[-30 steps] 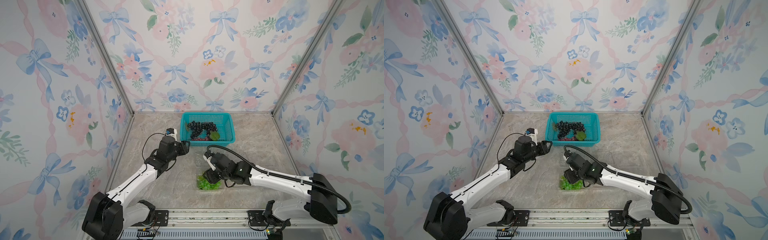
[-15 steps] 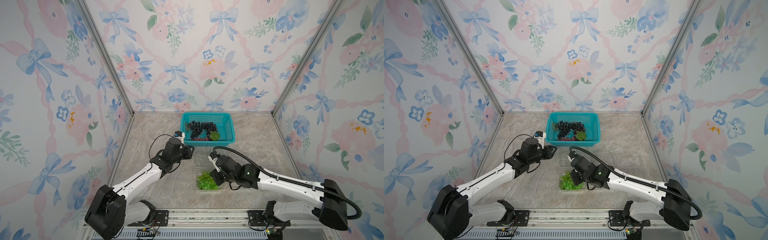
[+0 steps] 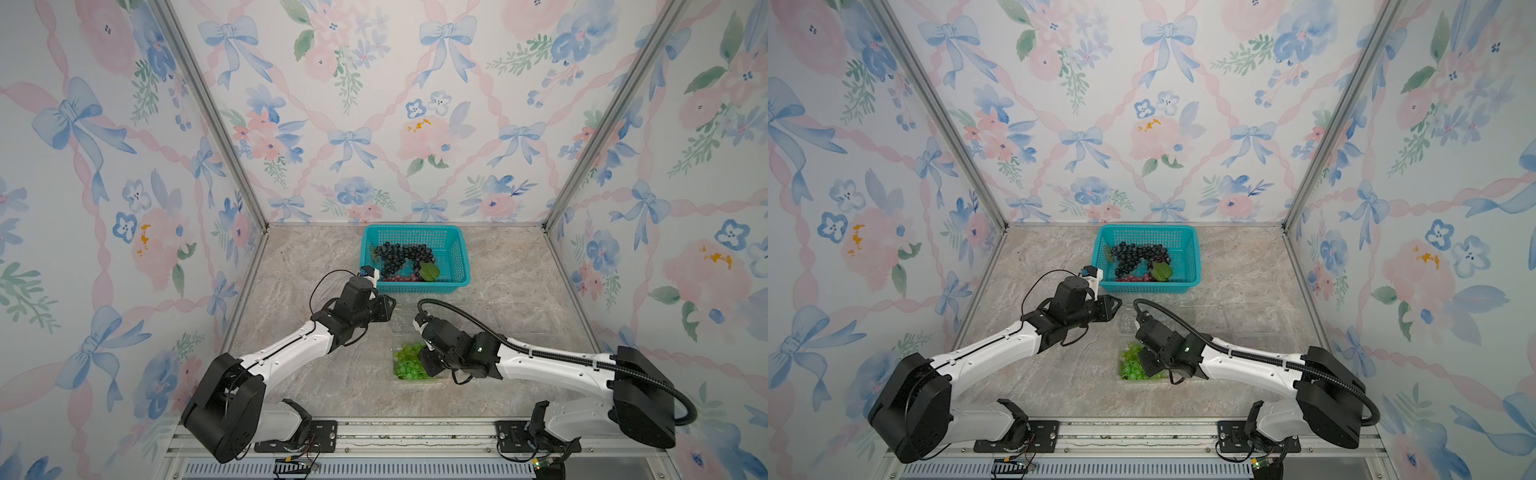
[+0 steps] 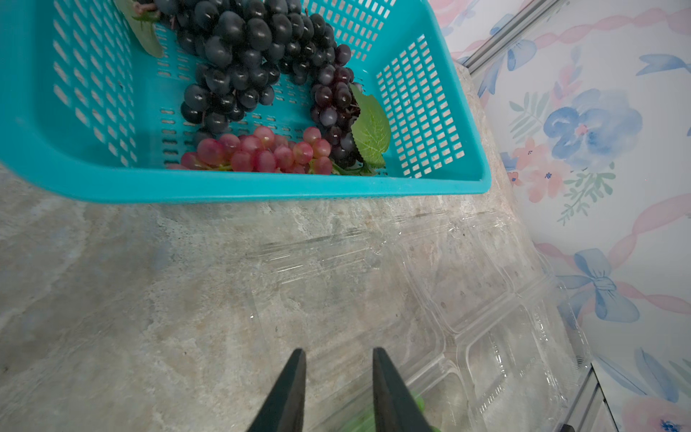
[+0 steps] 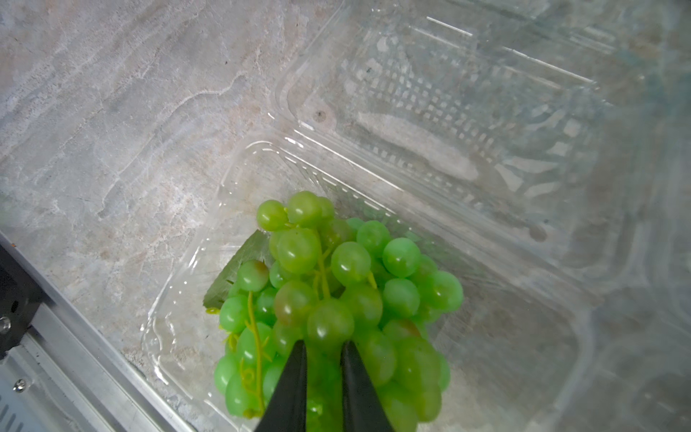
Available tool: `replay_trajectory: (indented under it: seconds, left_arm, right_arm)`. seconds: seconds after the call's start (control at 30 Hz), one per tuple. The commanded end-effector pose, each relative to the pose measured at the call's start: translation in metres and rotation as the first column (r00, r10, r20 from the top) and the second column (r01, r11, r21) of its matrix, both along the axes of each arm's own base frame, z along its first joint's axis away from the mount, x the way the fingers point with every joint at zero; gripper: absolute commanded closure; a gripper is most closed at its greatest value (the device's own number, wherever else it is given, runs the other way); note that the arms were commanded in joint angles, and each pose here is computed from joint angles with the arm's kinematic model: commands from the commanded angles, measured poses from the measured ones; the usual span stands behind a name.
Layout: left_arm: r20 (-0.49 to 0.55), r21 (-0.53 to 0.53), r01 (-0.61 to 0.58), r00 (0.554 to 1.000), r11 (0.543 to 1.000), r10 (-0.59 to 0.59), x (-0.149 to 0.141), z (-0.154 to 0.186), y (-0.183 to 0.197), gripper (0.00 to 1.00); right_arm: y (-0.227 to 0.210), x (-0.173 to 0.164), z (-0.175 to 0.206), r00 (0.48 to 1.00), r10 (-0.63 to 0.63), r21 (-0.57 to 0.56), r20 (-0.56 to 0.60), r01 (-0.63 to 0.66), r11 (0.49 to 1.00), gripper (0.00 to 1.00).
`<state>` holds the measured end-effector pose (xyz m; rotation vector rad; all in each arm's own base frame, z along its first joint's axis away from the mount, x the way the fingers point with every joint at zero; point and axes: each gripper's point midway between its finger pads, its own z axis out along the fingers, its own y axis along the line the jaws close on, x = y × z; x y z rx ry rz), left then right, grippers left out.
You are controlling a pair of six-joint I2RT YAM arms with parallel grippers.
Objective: Pack grapes into containers
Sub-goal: Place the grape into the packing box.
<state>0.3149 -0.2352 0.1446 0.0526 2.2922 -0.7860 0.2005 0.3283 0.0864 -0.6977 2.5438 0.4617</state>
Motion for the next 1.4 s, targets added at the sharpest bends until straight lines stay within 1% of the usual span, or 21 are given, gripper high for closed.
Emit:
replay_trajectory:
  seconds: [0.0, 0.13, 0.2, 0.4, 0.57, 0.77, 0.8, 0.87, 0.9, 0.93, 0.97, 1.0, 1.07, 1.2, 1.23, 1.27, 1.3, 1.37]
  left_arm:
    - [-0.001, 0.014, -0.007, 1.0, 1.0, 0.007, 0.0, -0.002, 0.001, 0.67]
    - [0.008, 0.025, -0.027, 1.0, 0.999, 0.026, 0.0, -0.003, 0.006, 0.65]
    - [0.008, 0.03, -0.029, 1.0, 0.999, 0.029, 0.001, -0.003, 0.007, 0.65]
    - [0.014, 0.036, -0.066, 0.998, 0.997, 0.066, 0.007, -0.003, 0.016, 0.64]
    - [-0.002, 0.018, -0.108, 0.994, 0.994, 0.108, 0.012, -0.004, 0.029, 0.6]
    - [0.009, 0.02, -0.132, 0.991, 0.991, 0.132, 0.016, -0.001, 0.037, 0.57]
    - [0.011, 0.016, -0.125, 0.992, 0.992, 0.125, 0.016, 0.001, 0.036, 0.57]
    - [0.011, 0.008, -0.114, 0.993, 0.993, 0.114, 0.015, 0.003, 0.033, 0.57]
    - [0.012, 0.008, -0.111, 0.994, 0.994, 0.111, 0.015, 0.003, 0.033, 0.57]
    - [0.016, 0.008, -0.109, 0.994, 0.994, 0.109, 0.013, 0.004, 0.033, 0.57]
    - [0.021, 0.01, -0.109, 0.994, 0.994, 0.109, 0.013, 0.004, 0.034, 0.56]
    - [0.021, 0.014, -0.108, 0.994, 0.994, 0.107, 0.012, 0.003, 0.035, 0.56]
    - [0.022, 0.02, -0.102, 0.995, 0.995, 0.101, 0.01, 0.002, 0.036, 0.56]
    - [-0.002, 0.018, -0.077, 0.997, 0.997, 0.077, 0.005, -0.006, 0.032, 0.55]
    - [-0.006, 0.016, -0.071, 0.997, 0.997, 0.071, 0.005, -0.007, 0.031, 0.55]
    - [-0.036, 0.031, -0.068, 0.997, 0.997, 0.069, -0.003, -0.021, 0.035, 0.54]
    - [-0.044, 0.036, -0.066, 0.997, 0.997, 0.068, -0.005, -0.025, 0.036, 0.52]
    - [-0.055, 0.039, -0.062, 0.996, 0.997, 0.064, -0.009, -0.03, 0.036, 0.45]
  right_arm:
    - [0.0, -0.014, -0.029, 0.996, 0.014, -0.061, -0.085, -0.019, 0.998, 0.82]
    - [0.01, -0.012, -0.028, 0.996, 0.025, -0.044, -0.087, -0.029, 0.999, 0.82]
    - [0.015, -0.012, -0.035, 0.994, 0.033, -0.045, -0.105, -0.038, 0.998, 0.82]
    - [0.029, -0.009, -0.037, 0.992, 0.047, -0.027, -0.113, -0.05, 0.998, 0.82]
    - [0.04, -0.006, -0.04, 0.991, 0.07, -0.028, -0.115, -0.073, 0.997, 0.82]
    - [0.054, -0.006, -0.036, 0.987, 0.091, 0.016, -0.13, -0.09, 0.996, 0.82]
    - [0.054, -0.007, -0.034, 0.987, 0.091, 0.022, -0.133, -0.089, 0.996, 0.8]
    - [0.051, -0.009, -0.023, 0.986, 0.098, 0.039, -0.131, -0.094, 0.995, 0.73]
    - [0.05, -0.011, -0.017, 0.985, 0.107, 0.061, -0.135, -0.099, 0.993, 0.71]
    - [0.049, -0.013, -0.007, 0.984, 0.12, 0.095, -0.134, -0.108, 0.99, 0.65]
    - [0.046, -0.012, 0.001, 0.985, 0.116, 0.117, -0.13, -0.101, 0.988, 0.57]
    - [0.043, -0.011, 0.014, 0.986, 0.112, 0.153, -0.122, -0.093, 0.984, 0.55]
    - [0.035, -0.007, 0.027, 0.986, 0.098, 0.194, -0.134, -0.071, 0.978, 0.52]
    - [0.011, 0.009, 0.039, 0.99, 0.036, 0.222, -0.139, -0.004, 0.975, 0.5]
    - [0.003, 0.015, 0.04, 0.991, 0.014, 0.219, -0.136, 0.016, 0.976, 0.46]
    - [-0.005, 0.022, 0.04, 0.991, -0.007, 0.216, -0.136, 0.037, 0.976, 0.39]
    - [-0.01, 0.026, 0.04, 0.99, -0.017, 0.217, -0.14, 0.048, 0.975, 0.32]
    - [-0.024, 0.04, 0.035, 0.986, -0.059, 0.22, -0.157, 0.093, 0.971, 0.27]
